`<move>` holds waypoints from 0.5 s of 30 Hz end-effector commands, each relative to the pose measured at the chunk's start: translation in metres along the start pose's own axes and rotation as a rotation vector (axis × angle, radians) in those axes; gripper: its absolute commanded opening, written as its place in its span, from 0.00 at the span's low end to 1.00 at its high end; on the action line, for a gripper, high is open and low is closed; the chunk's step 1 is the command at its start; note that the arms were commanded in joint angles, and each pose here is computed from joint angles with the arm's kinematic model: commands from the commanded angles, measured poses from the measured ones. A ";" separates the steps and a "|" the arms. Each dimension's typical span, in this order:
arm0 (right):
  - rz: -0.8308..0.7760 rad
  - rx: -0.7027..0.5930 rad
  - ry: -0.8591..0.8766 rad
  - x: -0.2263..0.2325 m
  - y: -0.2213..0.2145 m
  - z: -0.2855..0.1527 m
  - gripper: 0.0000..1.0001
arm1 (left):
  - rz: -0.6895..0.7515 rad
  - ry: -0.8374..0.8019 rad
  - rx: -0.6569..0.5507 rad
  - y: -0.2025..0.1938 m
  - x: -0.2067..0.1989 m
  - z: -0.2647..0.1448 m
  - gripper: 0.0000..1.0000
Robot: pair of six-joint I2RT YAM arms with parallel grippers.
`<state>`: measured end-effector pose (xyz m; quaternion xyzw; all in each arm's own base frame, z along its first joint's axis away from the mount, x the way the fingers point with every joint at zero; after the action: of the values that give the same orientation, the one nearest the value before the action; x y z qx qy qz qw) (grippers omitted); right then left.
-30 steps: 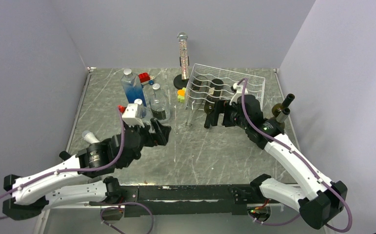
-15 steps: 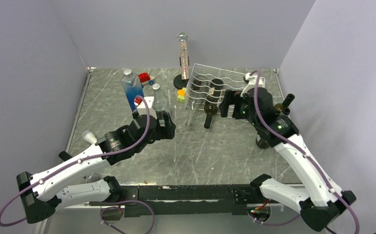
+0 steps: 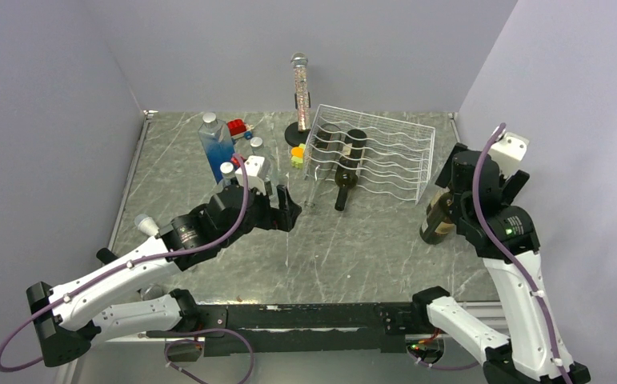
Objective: Put the wine bottle on the wine rack
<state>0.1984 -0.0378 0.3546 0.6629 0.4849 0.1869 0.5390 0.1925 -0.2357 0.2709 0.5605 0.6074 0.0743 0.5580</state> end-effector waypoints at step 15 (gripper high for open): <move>0.080 0.219 0.061 0.024 -0.056 0.040 0.80 | -0.092 -0.136 -0.068 0.021 -0.008 -0.050 0.99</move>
<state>0.2004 -0.0434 0.2831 0.7247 0.5100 0.1414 0.4412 0.1702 -0.2143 0.3034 0.5363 0.5880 0.0430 0.6040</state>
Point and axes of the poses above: each gripper's point midway between its finger pads, its own z axis out along the fingers, its own x axis along the line the jaws close on, y = z × x, the point moved 3 cm from there along -z, back along the fingers, and after that the axes turned 15 degrees about -z, right-handed, at the moved point
